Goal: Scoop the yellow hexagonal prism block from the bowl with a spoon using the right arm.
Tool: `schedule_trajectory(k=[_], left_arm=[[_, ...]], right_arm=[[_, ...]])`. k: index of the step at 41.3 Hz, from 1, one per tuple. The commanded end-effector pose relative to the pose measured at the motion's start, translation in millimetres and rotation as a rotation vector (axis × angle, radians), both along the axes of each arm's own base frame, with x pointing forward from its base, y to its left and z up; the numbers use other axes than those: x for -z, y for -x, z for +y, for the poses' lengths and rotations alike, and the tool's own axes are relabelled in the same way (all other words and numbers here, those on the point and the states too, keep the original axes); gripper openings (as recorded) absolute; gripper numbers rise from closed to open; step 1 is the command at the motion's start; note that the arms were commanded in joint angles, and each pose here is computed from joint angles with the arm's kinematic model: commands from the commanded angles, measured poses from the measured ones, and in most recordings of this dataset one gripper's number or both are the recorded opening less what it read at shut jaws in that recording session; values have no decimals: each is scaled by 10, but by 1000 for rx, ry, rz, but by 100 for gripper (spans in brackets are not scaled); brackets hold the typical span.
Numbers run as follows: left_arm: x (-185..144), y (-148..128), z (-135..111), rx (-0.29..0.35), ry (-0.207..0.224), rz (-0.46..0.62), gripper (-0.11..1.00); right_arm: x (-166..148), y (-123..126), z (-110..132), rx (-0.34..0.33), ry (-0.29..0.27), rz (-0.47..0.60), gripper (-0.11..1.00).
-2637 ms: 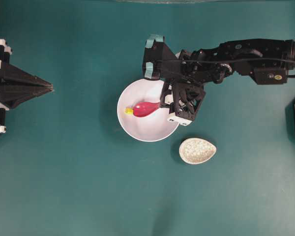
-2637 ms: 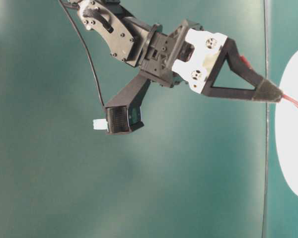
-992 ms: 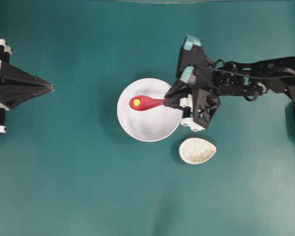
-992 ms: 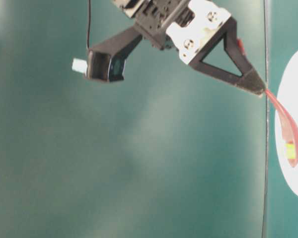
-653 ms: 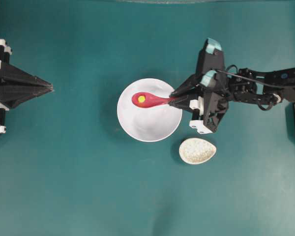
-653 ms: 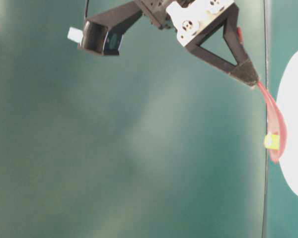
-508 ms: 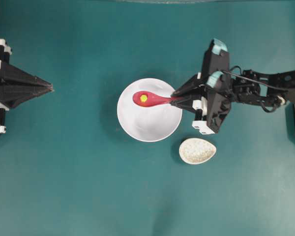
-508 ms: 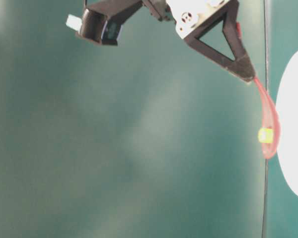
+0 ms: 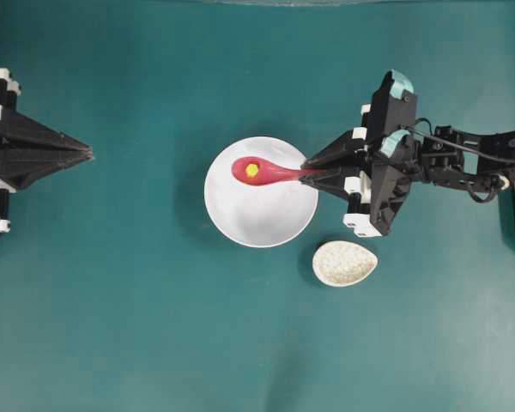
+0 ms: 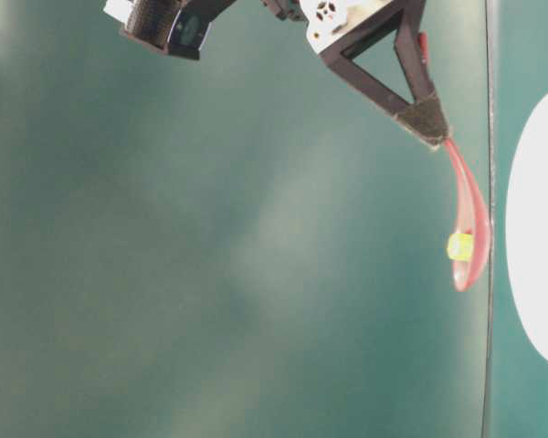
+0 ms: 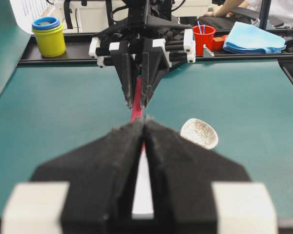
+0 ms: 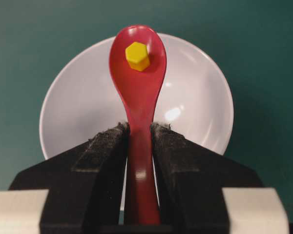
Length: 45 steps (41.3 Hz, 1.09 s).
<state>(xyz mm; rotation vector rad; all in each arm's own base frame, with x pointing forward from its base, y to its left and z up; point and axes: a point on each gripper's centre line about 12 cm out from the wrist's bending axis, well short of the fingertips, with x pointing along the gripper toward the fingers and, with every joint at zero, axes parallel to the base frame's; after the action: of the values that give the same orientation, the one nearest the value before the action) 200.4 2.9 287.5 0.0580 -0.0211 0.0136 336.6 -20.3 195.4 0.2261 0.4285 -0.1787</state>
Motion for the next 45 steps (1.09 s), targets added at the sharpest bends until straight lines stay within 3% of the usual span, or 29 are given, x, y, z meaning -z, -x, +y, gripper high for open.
schedule_trajectory(k=[1,23,45], left_arm=[[-116,-24,3,-1,-2,-29,8],[-116,-24,3,-1,-2,-29,8],[-116,-24,3,-1,1,-29,8]], right_arm=[[-205,-14,8,-4,8,-63,24],[-518,125,44,-35,-4,-103,24],[-604,105,49,-53,6,-103,24]])
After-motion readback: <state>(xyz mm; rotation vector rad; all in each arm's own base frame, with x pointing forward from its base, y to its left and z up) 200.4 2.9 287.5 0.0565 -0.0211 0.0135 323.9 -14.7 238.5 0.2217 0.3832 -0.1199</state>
